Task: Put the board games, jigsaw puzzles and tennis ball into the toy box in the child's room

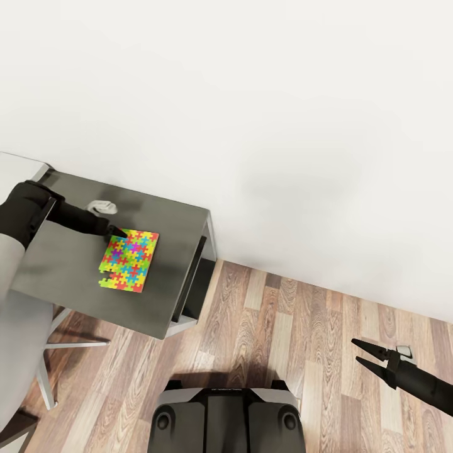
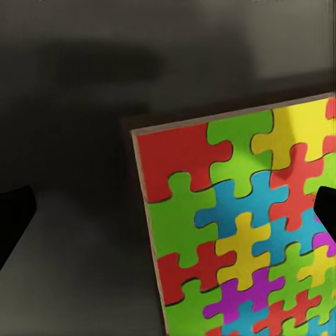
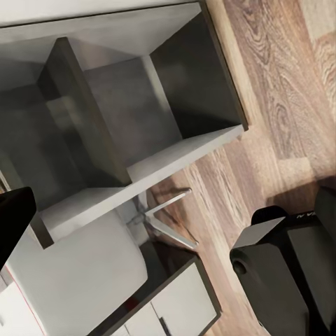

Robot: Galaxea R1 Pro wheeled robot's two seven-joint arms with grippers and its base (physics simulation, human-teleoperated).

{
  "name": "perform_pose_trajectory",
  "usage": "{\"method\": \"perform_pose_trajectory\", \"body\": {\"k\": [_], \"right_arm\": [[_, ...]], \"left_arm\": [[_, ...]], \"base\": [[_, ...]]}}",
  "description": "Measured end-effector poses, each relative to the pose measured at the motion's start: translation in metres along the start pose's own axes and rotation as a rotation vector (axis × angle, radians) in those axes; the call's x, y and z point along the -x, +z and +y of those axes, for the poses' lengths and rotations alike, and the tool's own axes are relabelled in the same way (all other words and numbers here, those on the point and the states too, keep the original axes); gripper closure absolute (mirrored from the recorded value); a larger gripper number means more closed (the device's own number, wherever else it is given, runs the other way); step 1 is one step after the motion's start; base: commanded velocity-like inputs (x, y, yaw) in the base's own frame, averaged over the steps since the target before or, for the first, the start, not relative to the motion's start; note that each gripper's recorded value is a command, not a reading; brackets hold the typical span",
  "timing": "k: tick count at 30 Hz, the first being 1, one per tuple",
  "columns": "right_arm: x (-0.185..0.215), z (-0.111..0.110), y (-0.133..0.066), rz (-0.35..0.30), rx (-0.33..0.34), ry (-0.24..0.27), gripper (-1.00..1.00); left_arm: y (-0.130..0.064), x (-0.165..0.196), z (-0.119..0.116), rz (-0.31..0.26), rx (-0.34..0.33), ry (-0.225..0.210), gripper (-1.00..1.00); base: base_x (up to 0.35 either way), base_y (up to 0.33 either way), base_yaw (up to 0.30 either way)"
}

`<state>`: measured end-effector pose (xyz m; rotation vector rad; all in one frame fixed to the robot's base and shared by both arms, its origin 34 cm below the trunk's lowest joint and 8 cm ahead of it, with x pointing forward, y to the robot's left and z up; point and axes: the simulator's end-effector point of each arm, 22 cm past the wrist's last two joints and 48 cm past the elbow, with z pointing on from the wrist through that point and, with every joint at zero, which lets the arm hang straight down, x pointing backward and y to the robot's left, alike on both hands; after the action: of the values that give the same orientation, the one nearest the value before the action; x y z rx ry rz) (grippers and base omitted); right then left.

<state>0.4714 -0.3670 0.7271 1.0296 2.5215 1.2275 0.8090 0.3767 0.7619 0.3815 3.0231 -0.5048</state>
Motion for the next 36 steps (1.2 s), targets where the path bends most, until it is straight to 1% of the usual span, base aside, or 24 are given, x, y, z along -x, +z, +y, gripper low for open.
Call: {"method": "perform_pose_trajectory", "body": {"k": [7, 8, 10, 24, 25, 26, 28, 32, 36], "right_arm": [[0.000, 0.000, 0.000, 0.000, 0.001, 0.001, -1.00], [0.000, 0.000, 0.000, 0.000, 0.001, 0.000, -1.00], [0.000, 0.000, 0.000, 0.000, 0.001, 0.000, -1.00], [0.000, 0.000, 0.000, 0.001, 0.001, 0.001, -1.00], [0.000, 0.000, 0.000, 0.001, 0.001, 0.001, -1.00], [0.000, 0.000, 0.000, 0.001, 0.000, 0.001, -1.00], [0.000, 0.000, 0.000, 0.001, 0.000, 0.001, -1.00], [0.000, 0.000, -0.001, 0.000, 0.000, 0.000, -1.00], [0.001, 0.000, -0.001, 0.000, 0.000, 0.000, -1.00]], "left_arm": [[0.001, -0.002, -0.012, -0.002, -0.057, 0.003, -1.00], [0.002, -0.002, -0.015, -0.003, -0.065, 0.010, -1.00], [0.002, -0.002, -0.018, -0.001, -0.076, 0.005, -1.00], [0.003, -0.003, -0.022, -0.001, -0.097, 0.006, -1.00], [0.003, -0.003, -0.023, 0.001, -0.102, 0.005, -1.00], [0.003, -0.004, -0.027, 0.000, -0.110, 0.014, -1.00], [0.004, -0.004, -0.029, 0.001, -0.128, 0.006, -1.00], [0.006, -0.005, -0.039, 0.000, -0.164, 0.013, -1.00], [0.007, -0.002, -0.044, 0.002, -0.177, 0.018, -1.00]], "base": [[0.000, 0.000, 0.000], [0.000, 0.000, 0.000], [0.000, 0.000, 0.000], [0.000, 0.000, 0.000], [0.000, 0.000, 0.000], [0.000, 0.000, 0.000], [0.000, 0.000, 0.000], [0.000, 0.000, 0.000], [0.000, 0.000, 0.000]]}}
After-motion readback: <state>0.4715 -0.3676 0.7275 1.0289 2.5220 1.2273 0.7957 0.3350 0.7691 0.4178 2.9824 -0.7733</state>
